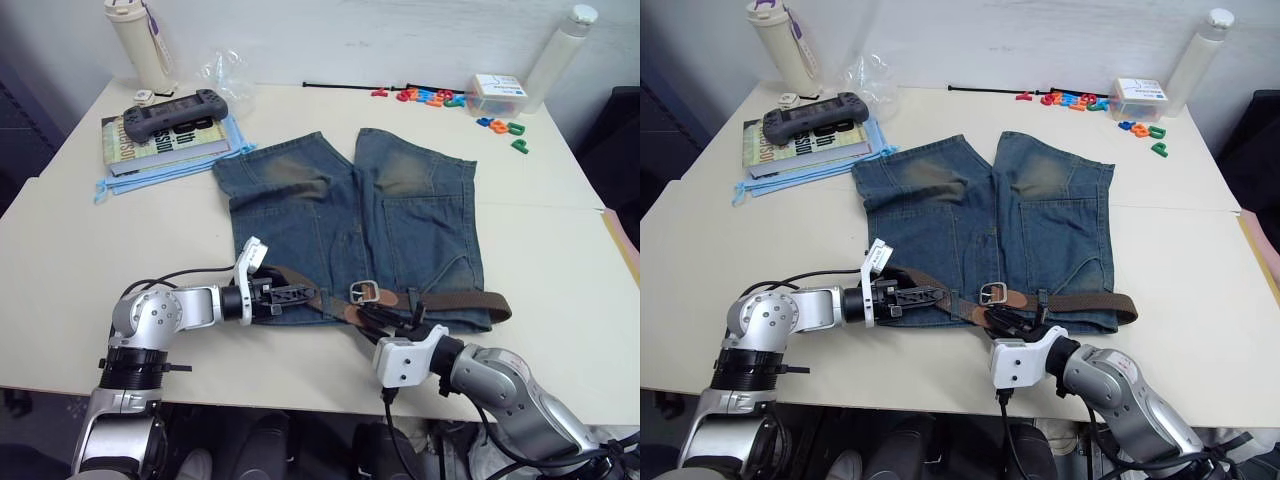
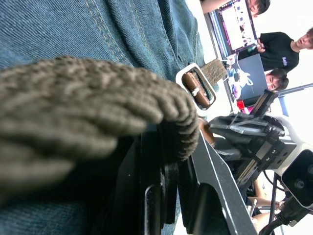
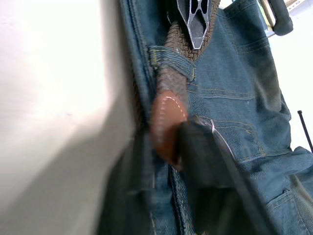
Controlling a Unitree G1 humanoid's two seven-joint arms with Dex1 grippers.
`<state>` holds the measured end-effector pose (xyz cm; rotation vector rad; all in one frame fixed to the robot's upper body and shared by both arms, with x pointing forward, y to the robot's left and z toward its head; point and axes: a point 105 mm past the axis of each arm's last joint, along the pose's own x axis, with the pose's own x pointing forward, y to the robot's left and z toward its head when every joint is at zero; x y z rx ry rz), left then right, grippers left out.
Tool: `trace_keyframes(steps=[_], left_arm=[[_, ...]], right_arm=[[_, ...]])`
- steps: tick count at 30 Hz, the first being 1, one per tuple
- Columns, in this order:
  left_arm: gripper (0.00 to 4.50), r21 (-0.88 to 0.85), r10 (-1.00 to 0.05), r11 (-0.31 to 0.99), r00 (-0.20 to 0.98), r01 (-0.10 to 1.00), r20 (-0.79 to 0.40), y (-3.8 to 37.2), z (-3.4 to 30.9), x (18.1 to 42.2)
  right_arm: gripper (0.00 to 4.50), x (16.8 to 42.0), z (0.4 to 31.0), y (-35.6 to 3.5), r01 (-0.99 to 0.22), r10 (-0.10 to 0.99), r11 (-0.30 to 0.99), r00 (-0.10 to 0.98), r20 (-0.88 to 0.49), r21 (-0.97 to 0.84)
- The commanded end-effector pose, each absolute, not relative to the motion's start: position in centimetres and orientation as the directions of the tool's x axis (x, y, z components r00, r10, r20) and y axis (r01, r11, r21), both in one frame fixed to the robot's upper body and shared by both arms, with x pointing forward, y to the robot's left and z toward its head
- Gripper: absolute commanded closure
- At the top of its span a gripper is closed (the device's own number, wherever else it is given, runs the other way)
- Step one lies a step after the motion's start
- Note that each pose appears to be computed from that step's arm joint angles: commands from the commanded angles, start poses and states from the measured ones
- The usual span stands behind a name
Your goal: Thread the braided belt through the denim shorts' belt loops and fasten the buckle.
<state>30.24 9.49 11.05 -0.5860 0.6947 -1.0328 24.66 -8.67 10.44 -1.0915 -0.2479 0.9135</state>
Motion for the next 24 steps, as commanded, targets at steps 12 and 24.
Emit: trace_keyframes(steps=[12, 24], left_arm=[[4.50, -0.710, -0.924, 0.369, 0.315, 0.599, -0.215, 8.93, 11.85, 30.08], [4.50, -0.713, -0.927, 0.364, 0.310, 0.599, -0.213, 8.90, 11.92, 30.03]], right_arm=[[4.46, 24.27, 11.47, -8.32, -0.494, 0.761, 0.165, 0.615, -0.209, -0.854], [0.96, 24.02, 11.25, -8.51, -0.498, 0.753, 0.172, 0.623, -0.213, -0.850]])
